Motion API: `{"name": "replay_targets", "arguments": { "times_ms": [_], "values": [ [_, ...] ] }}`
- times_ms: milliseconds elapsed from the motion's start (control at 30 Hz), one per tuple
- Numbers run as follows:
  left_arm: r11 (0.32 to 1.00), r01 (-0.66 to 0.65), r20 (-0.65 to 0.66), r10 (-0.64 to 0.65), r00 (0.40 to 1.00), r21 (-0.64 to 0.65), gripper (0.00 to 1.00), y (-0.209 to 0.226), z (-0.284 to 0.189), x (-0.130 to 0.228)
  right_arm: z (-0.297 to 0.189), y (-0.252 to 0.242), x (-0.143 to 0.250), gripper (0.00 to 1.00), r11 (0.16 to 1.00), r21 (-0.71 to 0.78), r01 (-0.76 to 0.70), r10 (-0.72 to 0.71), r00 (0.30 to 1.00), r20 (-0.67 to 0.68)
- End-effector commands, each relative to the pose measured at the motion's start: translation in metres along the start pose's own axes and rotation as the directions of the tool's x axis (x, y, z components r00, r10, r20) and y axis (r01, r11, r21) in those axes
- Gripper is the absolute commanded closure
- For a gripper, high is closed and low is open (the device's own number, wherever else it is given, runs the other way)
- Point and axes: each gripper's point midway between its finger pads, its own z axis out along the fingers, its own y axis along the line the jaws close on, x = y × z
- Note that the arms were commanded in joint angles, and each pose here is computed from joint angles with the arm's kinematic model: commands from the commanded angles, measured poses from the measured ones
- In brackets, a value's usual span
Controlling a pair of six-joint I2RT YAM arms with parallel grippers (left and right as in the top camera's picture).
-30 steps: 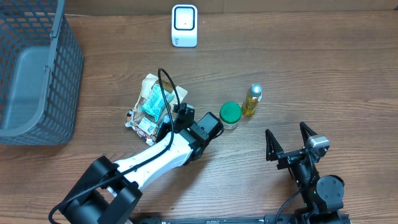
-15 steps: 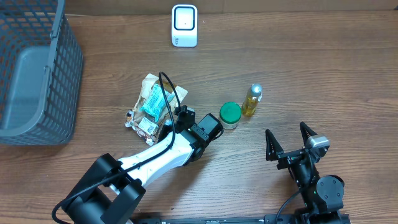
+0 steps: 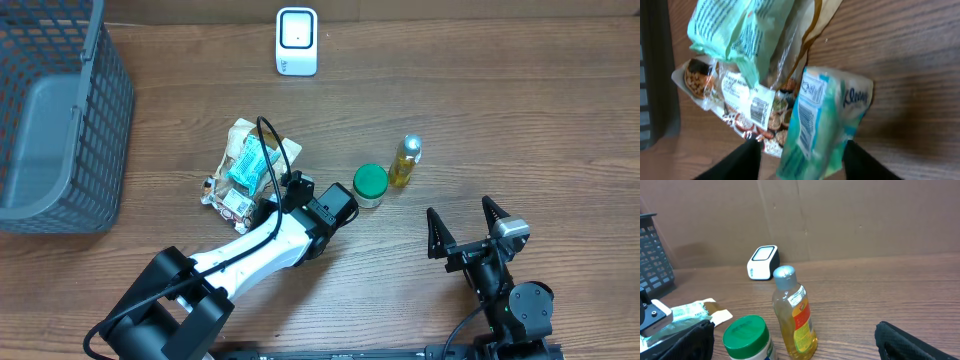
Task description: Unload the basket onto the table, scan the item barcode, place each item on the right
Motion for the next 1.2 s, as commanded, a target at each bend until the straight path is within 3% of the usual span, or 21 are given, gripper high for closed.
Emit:
{"name": "replay_targets", "arguments": {
  "times_ms": [0, 67, 267, 300, 333, 500, 733, 1167],
  "values": [
    [0.999, 0.029, 0.017, -0.030, 0.999, 0.037, 0.37, -0.004, -0.011, -0.020, 0.000, -0.003, 0.001, 0.00, 1.000, 0.012, 0.004, -0.004, 1.000, 0.006],
    [0.998, 0.032, 0.013, -0.033, 0.999, 0.054, 0.30, -0.004, -0.019, -0.027, 0.000, -0.003, 0.001, 0.00, 1.000, 0.012, 0.004, -0.004, 1.000, 0.006],
    [0.996, 0.039, 0.011, -0.040, 0.999, 0.075, 0.23, 0.004, -0.044, -0.049, 0.000, -0.003, 0.001, 0.00, 1.000, 0.012, 0.004, -0.004, 1.000, 0.006],
    [0.996, 0.042, 0.015, -0.044, 0.999, 0.078, 0.17, 0.006, -0.049, -0.053, 0.000, -0.003, 0.001, 0.00, 1.000, 0.012, 0.004, -0.004, 1.000, 0.006],
    [0.996, 0.045, 0.016, -0.046, 0.999, 0.080, 0.00, 0.009, -0.055, -0.058, 0.000, -0.003, 0.001, 0.00, 1.000, 0.012, 0.004, -0.004, 1.000, 0.006],
    [0.992, 0.038, 0.010, -0.040, 0.999, 0.123, 0.00, 0.020, -0.084, -0.076, 0.000, -0.003, 0.001, 0.00, 1.000, 0.012, 0.004, -0.004, 1.000, 0.006],
    [0.948, -0.038, -0.016, 0.046, 0.999, 0.317, 0.00, 0.016, -0.106, -0.091, 0.000, -0.003, 0.001, 0.00, 1.000, 0.012, 0.004, -0.004, 1.000, 0.006],
    [0.878, -0.003, -0.216, 0.121, 0.969, 0.479, 0.02, 0.017, -0.066, -0.048, 0.000, -0.003, 0.001, 0.00, 1.000, 0.012, 0.004, -0.004, 1.000, 0.006]
  ]
}}
